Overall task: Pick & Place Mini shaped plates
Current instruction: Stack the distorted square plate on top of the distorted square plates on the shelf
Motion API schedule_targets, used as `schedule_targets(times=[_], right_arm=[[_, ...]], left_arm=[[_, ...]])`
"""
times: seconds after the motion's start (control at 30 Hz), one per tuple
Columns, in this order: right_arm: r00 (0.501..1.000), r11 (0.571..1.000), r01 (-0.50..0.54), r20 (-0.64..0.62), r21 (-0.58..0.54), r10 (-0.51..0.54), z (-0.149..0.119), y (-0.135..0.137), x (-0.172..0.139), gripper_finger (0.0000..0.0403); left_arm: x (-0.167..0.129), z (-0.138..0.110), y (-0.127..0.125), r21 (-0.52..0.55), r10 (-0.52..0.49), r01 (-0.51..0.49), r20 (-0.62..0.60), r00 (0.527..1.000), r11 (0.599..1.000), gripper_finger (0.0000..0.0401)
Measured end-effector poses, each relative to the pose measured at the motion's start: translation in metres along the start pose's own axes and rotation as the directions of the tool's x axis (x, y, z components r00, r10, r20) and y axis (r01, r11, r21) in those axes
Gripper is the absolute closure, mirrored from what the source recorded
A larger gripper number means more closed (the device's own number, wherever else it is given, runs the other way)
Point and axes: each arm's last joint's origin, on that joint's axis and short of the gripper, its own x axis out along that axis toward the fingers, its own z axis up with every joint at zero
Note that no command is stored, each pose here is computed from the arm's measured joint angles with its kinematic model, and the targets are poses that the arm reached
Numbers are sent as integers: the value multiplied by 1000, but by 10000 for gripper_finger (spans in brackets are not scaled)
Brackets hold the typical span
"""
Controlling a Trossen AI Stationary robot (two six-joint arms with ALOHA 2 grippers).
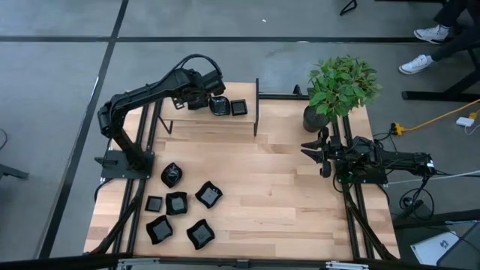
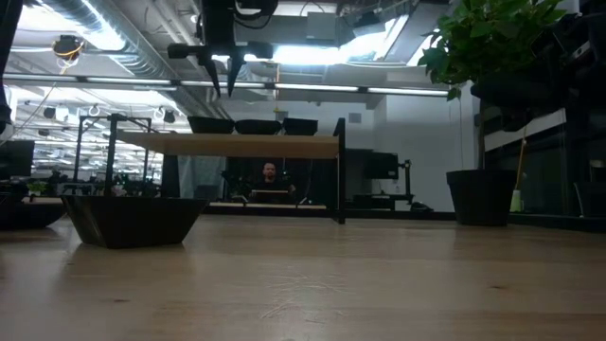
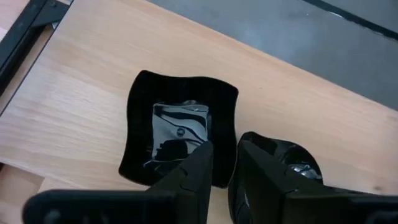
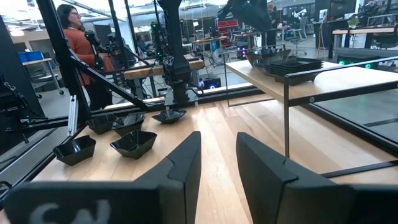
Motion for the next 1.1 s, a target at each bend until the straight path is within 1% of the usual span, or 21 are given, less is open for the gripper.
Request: schedule_targets(times=[0.13,0.23,0.33,0.4,0.5,0.73,0.9,0.97,1.03,1.1], right_arm=[[1000,1000,0,0,-1,0,0,0,0,300],[1000,1000,0,0,2,0,0,0,0,300],[1000,1000,0,0,-1,0,0,0,0,300],[1000,1000,0,0,2,0,0,0,0,300],[1000,1000,0,0,-1,0,0,0,0,300],[1000,1000,0,0,1,0,0,0,0,300],[1000,1000,0,0,0,0,0,0,0,300],[1000,1000,0,0,1,0,0,0,0,300],[1000,1000,0,0,-1,0,0,0,0,300],[1000,1000,0,0,1,0,0,0,0,300]], left_arm=[[0,0,2,23,16,-16,-5,1000,1000,324],[0,-2,3,95,26,-21,-49,998,995,322],[-1,-4,4,190,30,-7,-124,992,982,323],[-1,-6,5,250,37,12,-188,981,968,325],[-2,-9,7,307,55,34,-276,960,951,332],[-11,-23,14,363,124,24,-378,917,931,361],[-24,-43,19,449,166,27,-386,907,893,395],[-30,-53,21,484,170,43,-387,906,874,398],[-37,-64,22,531,162,77,-391,906,844,398],[-44,-74,24,584,156,116,-394,906,804,399]])
